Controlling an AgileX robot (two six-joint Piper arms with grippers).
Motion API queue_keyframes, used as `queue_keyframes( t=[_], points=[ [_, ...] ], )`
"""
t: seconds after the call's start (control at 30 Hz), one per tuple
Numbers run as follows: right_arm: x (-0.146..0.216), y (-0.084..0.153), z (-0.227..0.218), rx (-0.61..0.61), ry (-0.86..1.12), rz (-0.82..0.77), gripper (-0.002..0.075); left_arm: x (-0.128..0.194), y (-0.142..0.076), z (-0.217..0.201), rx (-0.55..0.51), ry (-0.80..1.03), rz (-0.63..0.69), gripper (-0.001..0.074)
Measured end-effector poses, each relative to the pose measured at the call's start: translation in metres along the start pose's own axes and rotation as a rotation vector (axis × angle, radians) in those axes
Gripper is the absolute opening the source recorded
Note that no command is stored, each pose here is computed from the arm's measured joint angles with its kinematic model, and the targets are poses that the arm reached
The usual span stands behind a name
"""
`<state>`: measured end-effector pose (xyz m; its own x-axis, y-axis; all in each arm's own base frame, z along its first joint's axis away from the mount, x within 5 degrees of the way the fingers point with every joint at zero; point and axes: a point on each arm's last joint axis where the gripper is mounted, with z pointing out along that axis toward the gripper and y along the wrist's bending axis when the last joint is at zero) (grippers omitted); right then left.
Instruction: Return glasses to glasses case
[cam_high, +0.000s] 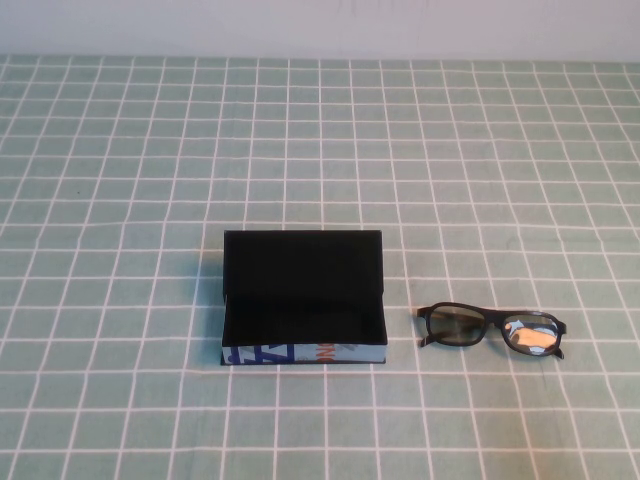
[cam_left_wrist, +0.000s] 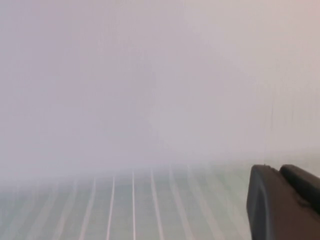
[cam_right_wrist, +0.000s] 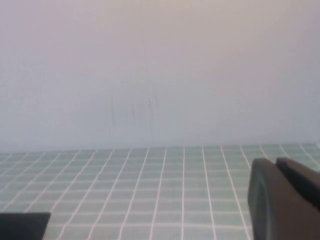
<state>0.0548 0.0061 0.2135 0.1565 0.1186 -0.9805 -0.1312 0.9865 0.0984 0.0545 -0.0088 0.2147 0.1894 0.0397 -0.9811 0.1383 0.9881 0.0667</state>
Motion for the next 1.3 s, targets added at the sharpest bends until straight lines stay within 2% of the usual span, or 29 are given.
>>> queue_keyframes(
  t=[0.17,0.37,0.57,0.67,0.77,0.9,1.07,1.2,1.3],
  points=[
    [-0.012,0.000,-0.001,-0.004,-0.130,0.000,-0.0011,-0.027,-0.002,-0.004,0.018,-0.298,0.009,0.0001],
    [-0.035,0.001,-0.007,-0.013,-0.395,0.000,-0.0011,-0.037,-0.002,-0.008,0.023,-0.424,0.016,0.0001],
    [-0.059,0.002,-0.018,-0.027,-0.644,0.014,-0.0011,-0.054,-0.003,-0.018,0.050,-0.633,-0.045,0.0001],
    [-0.089,0.005,-0.024,-0.047,-0.727,0.043,-0.0011,-0.071,-0.002,-0.023,0.063,-0.720,-0.070,0.0001],
    [-0.131,0.010,-0.036,-0.089,-0.800,0.112,-0.0011,-0.105,0.001,-0.028,0.059,-0.763,-0.081,0.0001],
    [-0.185,0.018,-0.050,-0.152,-0.779,0.193,-0.0011,-0.145,0.005,-0.034,0.040,-0.690,-0.108,0.0001],
    [-0.240,0.024,-0.036,-0.126,-0.597,0.182,-0.0011,-0.197,0.012,-0.023,0.013,-0.535,-0.140,0.0001],
    [-0.254,0.025,0.003,-0.061,-0.309,0.186,-0.0011,-0.220,0.018,0.003,-0.033,-0.241,-0.139,0.0001],
    [-0.246,0.024,0.043,-0.008,-0.076,0.175,-0.0011,-0.215,0.020,0.029,-0.059,0.005,-0.096,0.0001]
  ],
)
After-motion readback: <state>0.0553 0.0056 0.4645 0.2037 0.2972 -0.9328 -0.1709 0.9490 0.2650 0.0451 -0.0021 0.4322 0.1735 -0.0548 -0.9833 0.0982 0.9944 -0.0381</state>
